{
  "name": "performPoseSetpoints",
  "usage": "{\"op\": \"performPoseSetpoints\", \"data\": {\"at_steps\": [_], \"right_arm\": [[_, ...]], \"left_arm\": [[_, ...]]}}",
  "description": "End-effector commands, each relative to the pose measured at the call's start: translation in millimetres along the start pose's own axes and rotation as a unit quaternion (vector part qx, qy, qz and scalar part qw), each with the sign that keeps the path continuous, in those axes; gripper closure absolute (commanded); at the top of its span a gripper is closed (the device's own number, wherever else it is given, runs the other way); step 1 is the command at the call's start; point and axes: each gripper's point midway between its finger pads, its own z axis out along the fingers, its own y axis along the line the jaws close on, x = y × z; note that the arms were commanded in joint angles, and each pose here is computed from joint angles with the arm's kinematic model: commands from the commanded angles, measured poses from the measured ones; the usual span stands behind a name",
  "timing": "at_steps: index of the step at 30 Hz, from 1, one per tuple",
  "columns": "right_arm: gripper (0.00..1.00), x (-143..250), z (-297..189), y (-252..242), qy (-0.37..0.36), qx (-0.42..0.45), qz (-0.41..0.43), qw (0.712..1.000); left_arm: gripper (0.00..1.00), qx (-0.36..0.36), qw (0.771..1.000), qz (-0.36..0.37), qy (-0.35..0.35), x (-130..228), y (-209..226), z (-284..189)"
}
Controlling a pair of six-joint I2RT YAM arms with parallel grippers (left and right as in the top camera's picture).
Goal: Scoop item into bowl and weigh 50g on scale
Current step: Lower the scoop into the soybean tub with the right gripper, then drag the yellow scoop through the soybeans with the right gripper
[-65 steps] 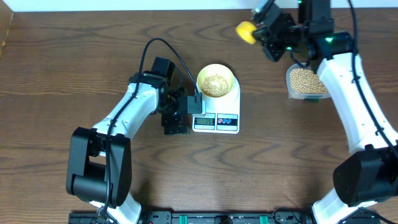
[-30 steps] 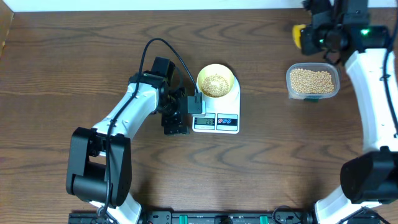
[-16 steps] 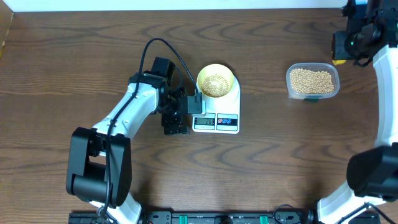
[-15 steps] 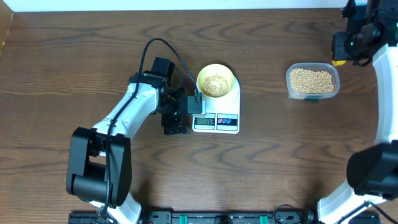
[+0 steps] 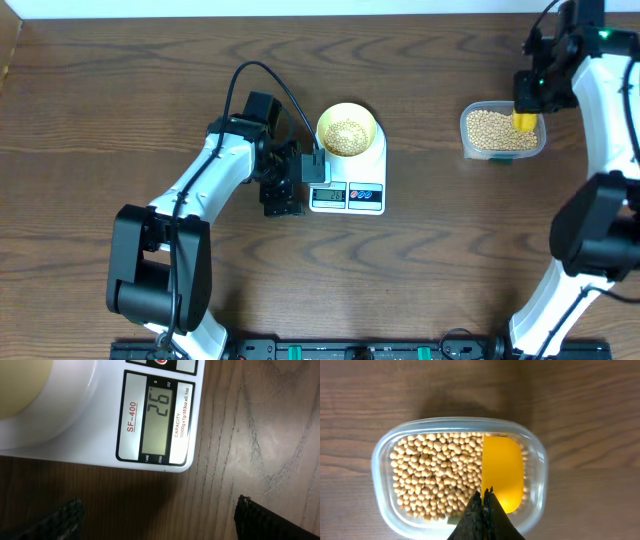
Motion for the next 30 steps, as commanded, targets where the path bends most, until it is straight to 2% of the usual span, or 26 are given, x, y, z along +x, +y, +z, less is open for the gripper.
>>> {"op": "performPoseSetpoints", "data": {"at_steps": [1,6,13,21,30], "right_arm": [[0.99,6,24,8,0.027,-0.035,0.016,0.999],[0.99,9,47,24,0.045,-0.088,0.013,0.995],[0.99,1,43,47,0.020,-0.185,-0.004,0.983],[0.99,-2,28,40,-0.001,-0.270,0.040,0.962],[0.99,-7,3,23,-0.034,-0.367,0.099,0.924]], "left_arm": [[0.02,-0.003,1.000,-0.001,0.002,1,-3,-4],[0.02,-0.003,1.000,0.000,0.002,1,-3,-4],[0.02,-0.003,1.000,0.000,0.002,1,-3,-4],[0.02,-0.003,1.000,0.000,0.002,1,-3,-4],[0.02,-0.003,1.000,0.000,0.002,1,-3,-4]]}}
